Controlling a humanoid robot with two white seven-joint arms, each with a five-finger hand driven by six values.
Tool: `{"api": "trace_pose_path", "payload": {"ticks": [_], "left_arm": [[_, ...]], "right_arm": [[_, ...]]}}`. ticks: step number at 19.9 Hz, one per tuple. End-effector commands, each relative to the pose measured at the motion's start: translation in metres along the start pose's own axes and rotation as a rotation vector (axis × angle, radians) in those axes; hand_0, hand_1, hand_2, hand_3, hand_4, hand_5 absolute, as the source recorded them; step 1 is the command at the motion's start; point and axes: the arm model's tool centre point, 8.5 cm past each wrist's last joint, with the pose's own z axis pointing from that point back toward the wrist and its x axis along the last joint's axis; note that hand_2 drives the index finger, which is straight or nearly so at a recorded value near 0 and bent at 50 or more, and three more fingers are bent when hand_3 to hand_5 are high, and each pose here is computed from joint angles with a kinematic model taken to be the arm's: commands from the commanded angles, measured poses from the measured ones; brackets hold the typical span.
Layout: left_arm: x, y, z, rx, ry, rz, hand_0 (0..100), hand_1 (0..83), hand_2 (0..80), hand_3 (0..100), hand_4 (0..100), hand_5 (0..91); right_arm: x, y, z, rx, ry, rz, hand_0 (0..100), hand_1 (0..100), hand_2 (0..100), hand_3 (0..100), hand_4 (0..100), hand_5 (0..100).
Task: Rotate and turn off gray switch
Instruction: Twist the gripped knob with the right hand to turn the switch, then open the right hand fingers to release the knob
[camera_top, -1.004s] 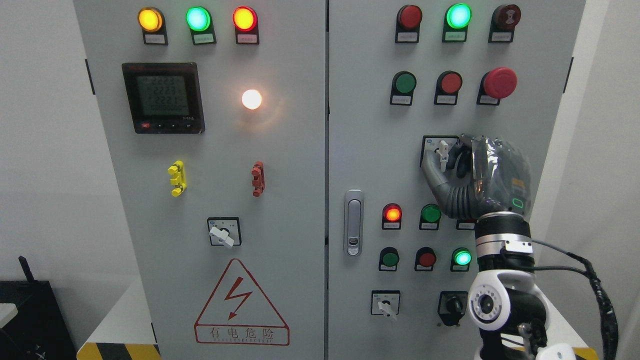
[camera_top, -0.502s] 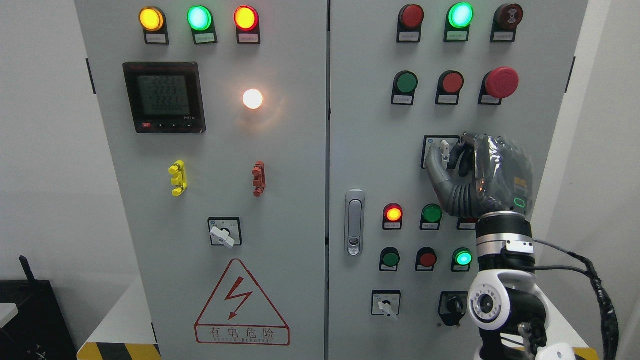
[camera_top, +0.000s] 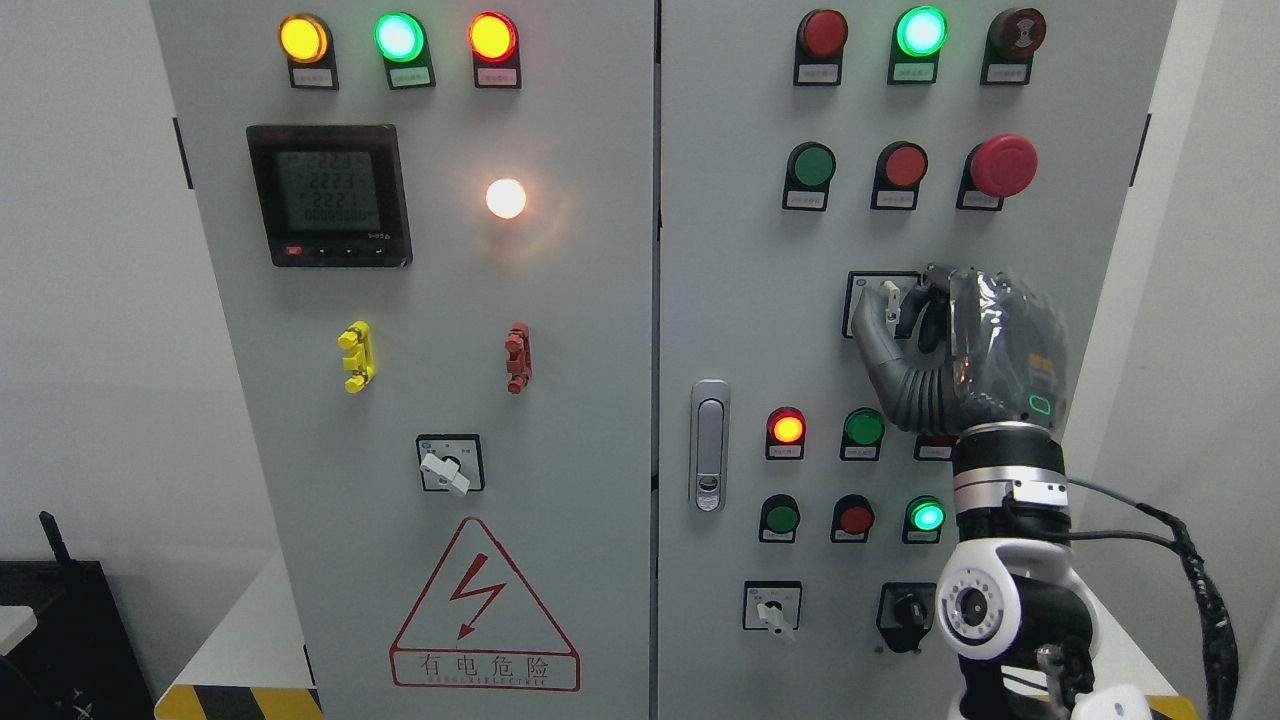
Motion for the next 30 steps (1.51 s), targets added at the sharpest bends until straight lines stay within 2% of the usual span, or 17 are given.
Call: {"api": "trace_pose_path", "payload": {"ticks": [1, 6, 11, 14, 24, 30], "left_arm": [[-0.005, 0.0, 0.001, -0.001, 0.013, -0.003, 12, 38.9, 0.0, 0, 0, 0.0], [-0.005, 0.0, 0.001, 0.001, 0.013, -0.003, 12, 38.9, 0.0, 0, 0, 0.0], [-0.005, 0.0, 0.001, 0.001, 0.013, -0.003, 12, 38.9, 0.0, 0, 0, 0.0], [-0.005, 0.0, 0.001, -0.001, 0.013, -0.003, 12, 38.9, 0.0, 0, 0, 0.0], [-0.005, 0.0, 0.001, 0.001, 0.013, -0.003, 12, 38.9, 0.0, 0, 0, 0.0], [-0.005, 0.0, 0.001, 0.001, 0.013, -0.003, 12, 38.9, 0.0, 0, 0, 0.0]], "right_arm": [[0.0, -0.001, 0.0, -0.003, 0.002, -0.001, 57, 35, 74, 95, 86, 100], [0.0, -0.001, 0.001, -0.003, 0.002, -0.002, 56, 34, 74, 95, 86, 100], [-0.001, -0.002, 0.001, -0.008, 0.0, -0.002, 43, 36, 74, 95, 86, 100], [0.0, -0.004, 0.002, -0.012, -0.002, -0.003, 41, 36, 74, 95, 86, 100], [-0.002, -0.021, 0.01, -0.063, -0.011, -0.014, 40, 35, 74, 94, 86, 100], [0.002, -0.041, 0.029, -0.116, -0.069, -0.038, 41, 27, 75, 94, 86, 100]]}}
